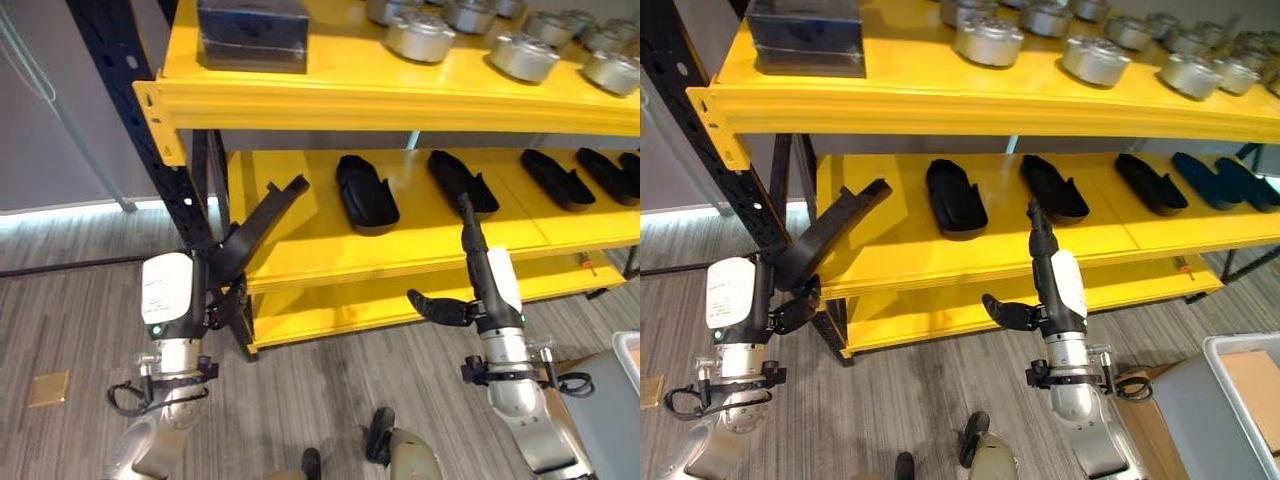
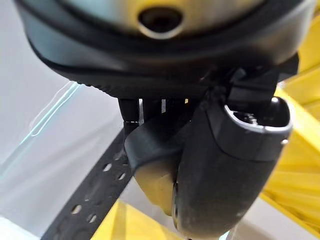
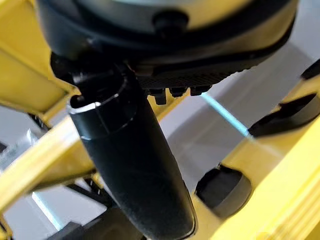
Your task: Move parts from the plastic box to the shelf.
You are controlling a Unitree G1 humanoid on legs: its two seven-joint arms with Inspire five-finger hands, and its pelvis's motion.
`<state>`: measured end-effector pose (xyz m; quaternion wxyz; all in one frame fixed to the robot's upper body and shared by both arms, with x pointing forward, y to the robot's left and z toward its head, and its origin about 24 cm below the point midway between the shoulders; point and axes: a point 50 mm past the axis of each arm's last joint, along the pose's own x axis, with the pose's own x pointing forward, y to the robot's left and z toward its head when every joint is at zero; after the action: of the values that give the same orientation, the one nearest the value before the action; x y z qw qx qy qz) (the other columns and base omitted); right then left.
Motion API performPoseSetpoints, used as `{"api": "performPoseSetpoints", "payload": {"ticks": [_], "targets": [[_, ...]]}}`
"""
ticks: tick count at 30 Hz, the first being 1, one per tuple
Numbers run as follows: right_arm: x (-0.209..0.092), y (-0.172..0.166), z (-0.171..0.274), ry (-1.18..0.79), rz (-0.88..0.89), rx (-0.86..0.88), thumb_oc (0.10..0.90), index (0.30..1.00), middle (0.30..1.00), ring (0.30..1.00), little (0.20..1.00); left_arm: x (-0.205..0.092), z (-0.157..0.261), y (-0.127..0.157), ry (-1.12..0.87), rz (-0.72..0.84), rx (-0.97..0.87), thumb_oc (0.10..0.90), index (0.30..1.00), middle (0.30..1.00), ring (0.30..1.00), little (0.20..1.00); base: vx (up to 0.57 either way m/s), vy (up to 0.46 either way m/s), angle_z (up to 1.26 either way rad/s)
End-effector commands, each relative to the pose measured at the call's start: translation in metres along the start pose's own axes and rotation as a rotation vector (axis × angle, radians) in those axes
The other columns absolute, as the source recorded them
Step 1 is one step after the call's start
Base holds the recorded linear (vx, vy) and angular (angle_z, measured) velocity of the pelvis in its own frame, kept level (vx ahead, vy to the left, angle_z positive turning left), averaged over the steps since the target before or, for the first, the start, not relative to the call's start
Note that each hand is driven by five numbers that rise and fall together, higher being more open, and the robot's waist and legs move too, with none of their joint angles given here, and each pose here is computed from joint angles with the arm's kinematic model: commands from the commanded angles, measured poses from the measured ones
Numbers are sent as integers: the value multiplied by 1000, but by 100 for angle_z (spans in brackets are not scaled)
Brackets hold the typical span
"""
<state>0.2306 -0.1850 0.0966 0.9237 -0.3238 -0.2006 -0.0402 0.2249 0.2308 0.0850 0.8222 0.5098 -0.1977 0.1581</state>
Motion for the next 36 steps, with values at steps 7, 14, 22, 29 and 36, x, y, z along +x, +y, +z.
{"api": "performPoseSetpoints", "payload": {"ticks": [7,14,22,29,36], "targets": [[25,-23,29,-200,-100,30,900,1000,1000,1000,1000,16,28,39,-172,207,-49,400,300,300,300,300,156,-119,21],[23,-27,29,-210,-104,36,900,1000,1000,1000,1000,17,28,39,-165,211,-75,400,300,300,300,300,78,-127,1],[28,-36,38,-281,-115,30,900,1000,1000,1000,1000,23,36,39,-194,223,-140,400,300,300,300,300,-35,-119,6],[28,-37,33,-250,-161,31,900,1000,1000,1000,1000,33,45,45,-233,272,-166,400,300,300,300,300,44,112,23],[23,-25,33,-217,-124,35,900,1000,1000,1000,1000,47,64,43,-308,273,-202,400,300,300,300,300,115,239,-22]]}}
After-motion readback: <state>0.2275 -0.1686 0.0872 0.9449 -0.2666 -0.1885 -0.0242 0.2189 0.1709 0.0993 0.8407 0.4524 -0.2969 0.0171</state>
